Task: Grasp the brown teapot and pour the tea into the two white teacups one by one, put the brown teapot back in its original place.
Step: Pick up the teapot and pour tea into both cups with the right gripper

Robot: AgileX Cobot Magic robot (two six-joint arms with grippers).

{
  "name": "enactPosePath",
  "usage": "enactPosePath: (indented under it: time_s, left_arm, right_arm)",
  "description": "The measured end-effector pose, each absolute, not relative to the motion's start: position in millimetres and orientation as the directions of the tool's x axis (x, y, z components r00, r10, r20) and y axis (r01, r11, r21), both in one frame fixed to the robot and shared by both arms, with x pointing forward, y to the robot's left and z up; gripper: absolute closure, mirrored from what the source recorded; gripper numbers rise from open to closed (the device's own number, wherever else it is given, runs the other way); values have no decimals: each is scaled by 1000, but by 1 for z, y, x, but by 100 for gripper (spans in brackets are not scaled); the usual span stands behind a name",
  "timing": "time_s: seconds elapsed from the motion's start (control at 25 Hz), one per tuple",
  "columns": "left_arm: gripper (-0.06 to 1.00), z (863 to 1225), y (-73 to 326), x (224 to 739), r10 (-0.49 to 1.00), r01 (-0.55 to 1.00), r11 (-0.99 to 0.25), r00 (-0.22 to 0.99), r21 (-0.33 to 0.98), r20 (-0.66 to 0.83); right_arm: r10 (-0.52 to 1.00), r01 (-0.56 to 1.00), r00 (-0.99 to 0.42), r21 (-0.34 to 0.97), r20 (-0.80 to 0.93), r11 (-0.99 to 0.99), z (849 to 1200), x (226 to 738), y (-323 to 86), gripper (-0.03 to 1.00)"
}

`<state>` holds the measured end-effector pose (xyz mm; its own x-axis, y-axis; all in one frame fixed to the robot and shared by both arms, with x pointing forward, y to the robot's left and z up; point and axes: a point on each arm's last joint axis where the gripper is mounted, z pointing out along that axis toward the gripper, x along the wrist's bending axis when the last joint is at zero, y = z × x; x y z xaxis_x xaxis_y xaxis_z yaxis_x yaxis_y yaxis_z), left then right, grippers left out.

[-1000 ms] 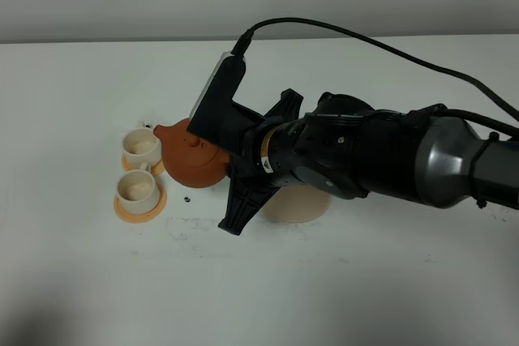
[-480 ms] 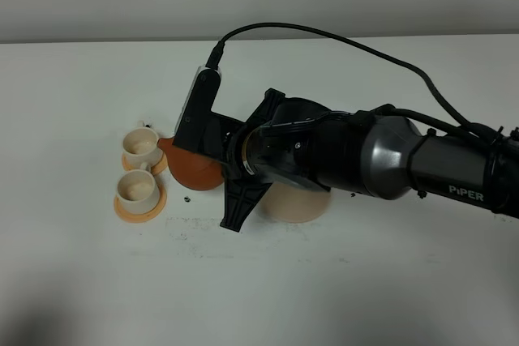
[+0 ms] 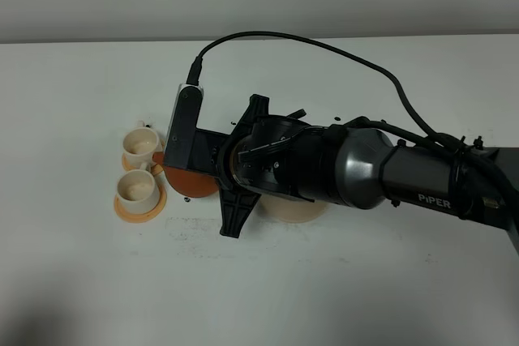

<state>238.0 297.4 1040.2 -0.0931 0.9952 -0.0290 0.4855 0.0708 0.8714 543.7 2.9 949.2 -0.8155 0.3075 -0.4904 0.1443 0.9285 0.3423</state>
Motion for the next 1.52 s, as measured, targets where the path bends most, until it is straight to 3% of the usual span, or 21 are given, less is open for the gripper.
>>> enactPosePath:
  time_s: [0.36,0.92,1.52]
  left_arm:
    - [83,1040,297,238,995,485,71,-93,871,-29]
    - [83,1040,297,238,995,485,72,-94,871,-30]
    - [83,1040,297,238,995,485,72,-94,871,-30]
  right_arm:
    - [267,99,-792,317,-549,943,955,552,12,88]
    - [138,23,-790,197,-597,980,935,545,23,88]
    - [76,-36,-748,155,-659,987,944,548,30,88]
